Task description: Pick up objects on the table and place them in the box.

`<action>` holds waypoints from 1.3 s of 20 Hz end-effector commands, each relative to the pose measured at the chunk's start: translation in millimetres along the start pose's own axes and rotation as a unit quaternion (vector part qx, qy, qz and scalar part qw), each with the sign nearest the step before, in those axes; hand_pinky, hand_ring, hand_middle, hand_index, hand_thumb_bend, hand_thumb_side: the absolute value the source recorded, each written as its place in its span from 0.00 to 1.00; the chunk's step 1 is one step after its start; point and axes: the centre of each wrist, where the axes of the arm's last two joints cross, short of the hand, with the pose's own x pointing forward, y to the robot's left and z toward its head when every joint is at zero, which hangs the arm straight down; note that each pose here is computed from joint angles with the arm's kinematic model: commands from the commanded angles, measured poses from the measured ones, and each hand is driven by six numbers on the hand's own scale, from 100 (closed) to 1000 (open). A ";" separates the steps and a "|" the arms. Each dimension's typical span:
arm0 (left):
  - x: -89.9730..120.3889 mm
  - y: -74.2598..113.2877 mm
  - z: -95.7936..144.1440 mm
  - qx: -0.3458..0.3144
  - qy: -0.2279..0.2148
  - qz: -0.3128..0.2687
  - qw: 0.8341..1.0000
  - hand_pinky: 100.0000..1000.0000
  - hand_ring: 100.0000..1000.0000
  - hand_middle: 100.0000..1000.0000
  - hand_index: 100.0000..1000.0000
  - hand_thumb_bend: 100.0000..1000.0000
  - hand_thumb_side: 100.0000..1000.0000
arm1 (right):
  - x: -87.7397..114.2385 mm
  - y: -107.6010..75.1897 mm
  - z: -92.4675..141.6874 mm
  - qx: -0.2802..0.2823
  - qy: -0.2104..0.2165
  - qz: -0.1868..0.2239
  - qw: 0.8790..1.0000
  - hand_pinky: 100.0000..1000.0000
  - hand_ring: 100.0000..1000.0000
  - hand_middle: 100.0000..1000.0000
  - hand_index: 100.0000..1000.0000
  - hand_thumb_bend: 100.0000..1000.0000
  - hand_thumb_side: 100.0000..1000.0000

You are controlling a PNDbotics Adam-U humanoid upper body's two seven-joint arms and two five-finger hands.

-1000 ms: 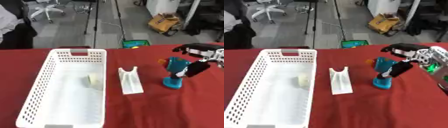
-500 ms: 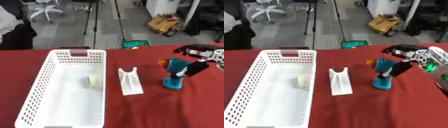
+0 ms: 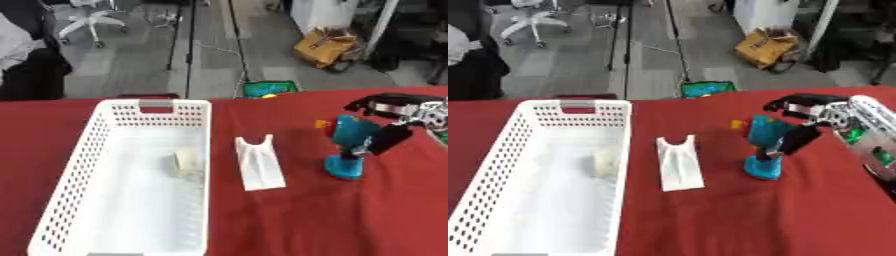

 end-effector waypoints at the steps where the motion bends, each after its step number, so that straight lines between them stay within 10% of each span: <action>1: 4.0 -1.2 -6.6 -0.015 0.001 -0.006 1.000 0.61 0.44 0.53 0.65 0.00 0.88 | -7.4 -13.0 9.8 -0.016 0.006 0.009 1.000 0.94 0.90 0.93 1.00 0.67 0.39; 26: 2.7 -1.5 -6.5 -0.020 0.002 -0.001 1.000 0.62 0.44 0.54 0.65 0.00 0.86 | -0.2 -10.4 -1.3 -0.027 0.004 -0.015 1.000 0.73 0.74 0.83 0.96 0.60 0.38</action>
